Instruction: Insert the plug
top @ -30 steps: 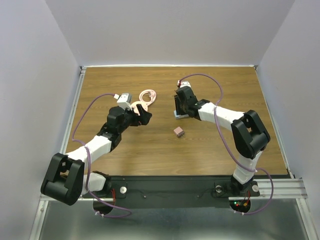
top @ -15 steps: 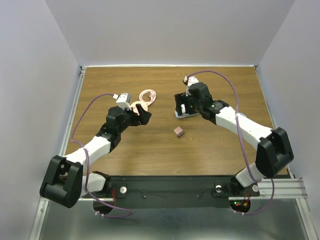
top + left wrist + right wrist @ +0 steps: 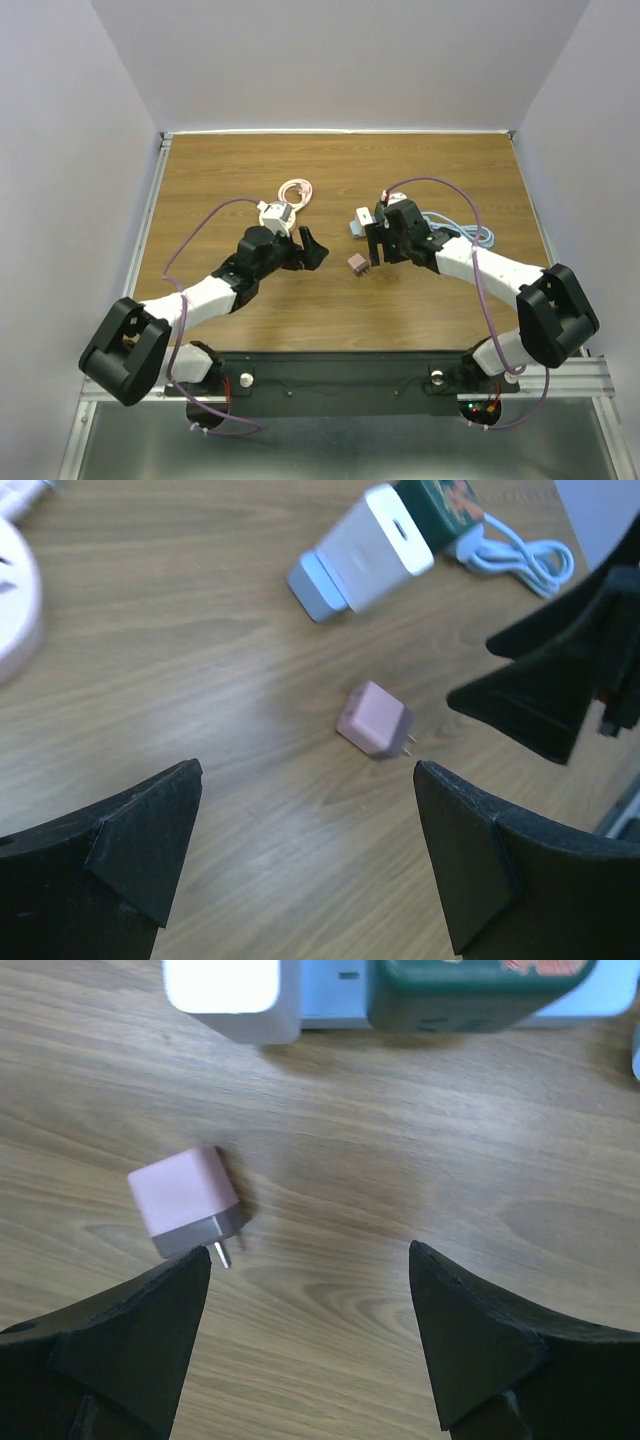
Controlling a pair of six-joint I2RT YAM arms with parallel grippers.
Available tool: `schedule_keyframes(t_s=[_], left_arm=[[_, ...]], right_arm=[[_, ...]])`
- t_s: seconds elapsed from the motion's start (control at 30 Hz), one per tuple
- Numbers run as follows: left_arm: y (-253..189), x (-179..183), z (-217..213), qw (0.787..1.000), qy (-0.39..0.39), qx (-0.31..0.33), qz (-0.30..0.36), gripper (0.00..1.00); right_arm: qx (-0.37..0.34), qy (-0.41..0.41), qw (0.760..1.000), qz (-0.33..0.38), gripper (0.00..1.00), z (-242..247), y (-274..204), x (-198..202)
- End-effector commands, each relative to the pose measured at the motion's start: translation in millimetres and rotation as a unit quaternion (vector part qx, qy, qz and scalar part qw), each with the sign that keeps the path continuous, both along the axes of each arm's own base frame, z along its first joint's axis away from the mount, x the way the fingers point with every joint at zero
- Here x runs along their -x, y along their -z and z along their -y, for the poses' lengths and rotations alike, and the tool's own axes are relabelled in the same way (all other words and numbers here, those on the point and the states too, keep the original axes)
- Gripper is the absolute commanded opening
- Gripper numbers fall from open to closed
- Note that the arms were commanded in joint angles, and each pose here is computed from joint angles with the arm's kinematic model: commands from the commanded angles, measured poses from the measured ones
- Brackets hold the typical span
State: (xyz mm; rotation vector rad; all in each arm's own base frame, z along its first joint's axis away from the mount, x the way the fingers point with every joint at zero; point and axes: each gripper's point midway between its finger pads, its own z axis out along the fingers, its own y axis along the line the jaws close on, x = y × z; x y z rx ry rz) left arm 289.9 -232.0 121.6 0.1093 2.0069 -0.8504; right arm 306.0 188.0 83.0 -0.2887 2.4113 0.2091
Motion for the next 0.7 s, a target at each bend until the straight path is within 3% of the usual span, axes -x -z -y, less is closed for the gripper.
schedule_keyframes(t_s=[0.0, 0.4, 0.67], left_arm=[[-16.7, 2.8, 35.7, 0.999, 0.028, 0.028, 0.009, 0.99], [2.2, 20.0, 81.8, 0.992, 0.095, 0.072, -0.043, 0.99], [7.3, 28.9, 109.5, 0.983, 0.137, 0.106, -0.068, 0.99]], right_arm=[[0.002, 0.038, 0.999, 0.024, 0.85, 7.5, -6.8, -7.3], [0.032, 0.038, 0.999, 0.012, 0.85, 7.6, 25.2, -17.2], [0.008, 0.025, 1.0, 0.0, 0.85, -8.2, 37.7, -21.4]])
